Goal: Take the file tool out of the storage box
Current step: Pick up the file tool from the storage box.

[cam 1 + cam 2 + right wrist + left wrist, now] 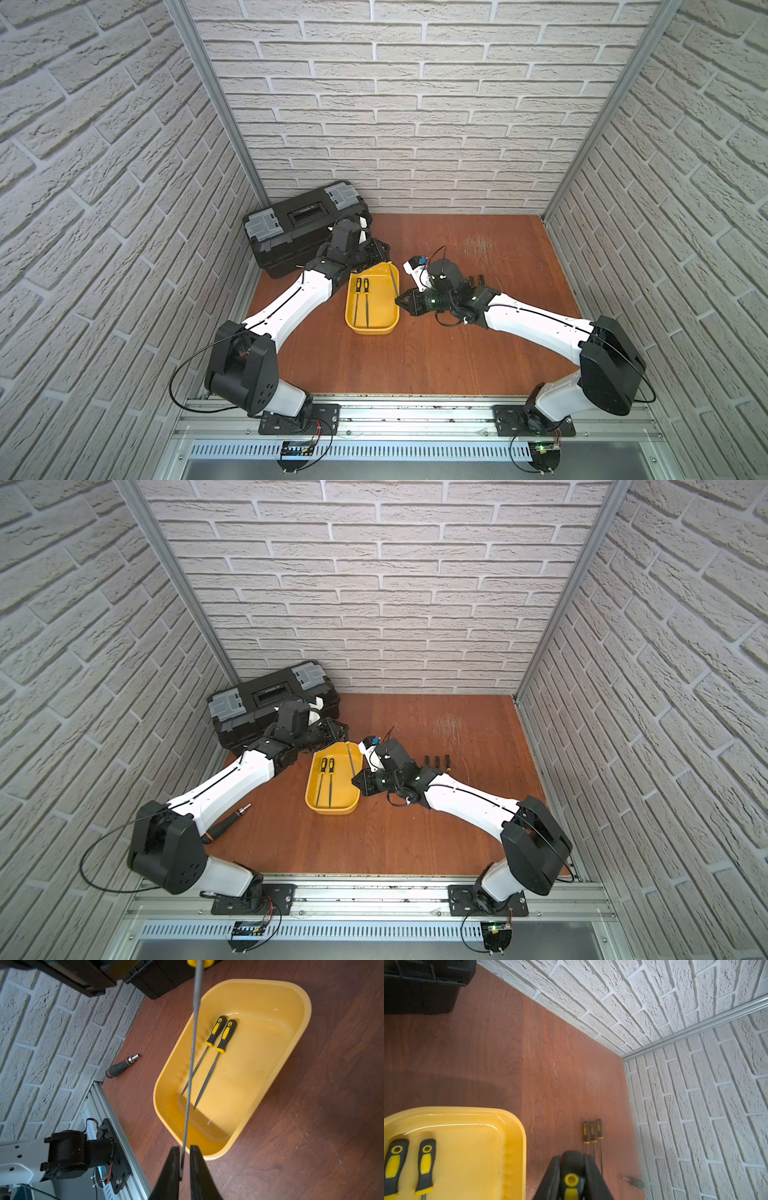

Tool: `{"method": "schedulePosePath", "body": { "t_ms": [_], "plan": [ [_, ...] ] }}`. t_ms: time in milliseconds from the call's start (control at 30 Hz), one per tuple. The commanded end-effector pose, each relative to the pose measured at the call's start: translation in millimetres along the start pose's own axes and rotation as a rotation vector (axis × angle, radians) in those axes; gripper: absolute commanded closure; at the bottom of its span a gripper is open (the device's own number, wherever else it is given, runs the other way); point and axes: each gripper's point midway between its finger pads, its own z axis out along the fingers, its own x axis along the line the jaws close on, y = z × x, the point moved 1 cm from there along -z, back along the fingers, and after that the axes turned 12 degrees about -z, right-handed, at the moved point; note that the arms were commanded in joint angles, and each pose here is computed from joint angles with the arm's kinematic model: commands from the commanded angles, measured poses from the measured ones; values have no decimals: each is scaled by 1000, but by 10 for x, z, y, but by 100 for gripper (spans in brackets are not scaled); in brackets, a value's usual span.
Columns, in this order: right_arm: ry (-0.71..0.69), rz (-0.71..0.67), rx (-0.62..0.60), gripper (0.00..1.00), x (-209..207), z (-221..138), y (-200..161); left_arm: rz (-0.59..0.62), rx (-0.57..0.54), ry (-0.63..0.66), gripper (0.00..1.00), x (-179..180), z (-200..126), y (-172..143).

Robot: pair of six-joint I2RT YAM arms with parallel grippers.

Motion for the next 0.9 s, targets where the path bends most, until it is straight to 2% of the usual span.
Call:
{"method": "schedulePosePath", "body": {
  "t_ms": [0, 400, 867],
  "plan": [
    [9, -38, -53, 88, 96, -29, 192, 16, -15, -47, 79, -133, -66, 33],
    [-17, -54, -51, 88, 79, -59, 217, 18, -11, -42, 78, -108, -55, 16],
    [-32, -68, -48, 97, 69, -66, 249, 17, 4, -36, 77, -82, -22, -10]
  ]
}}
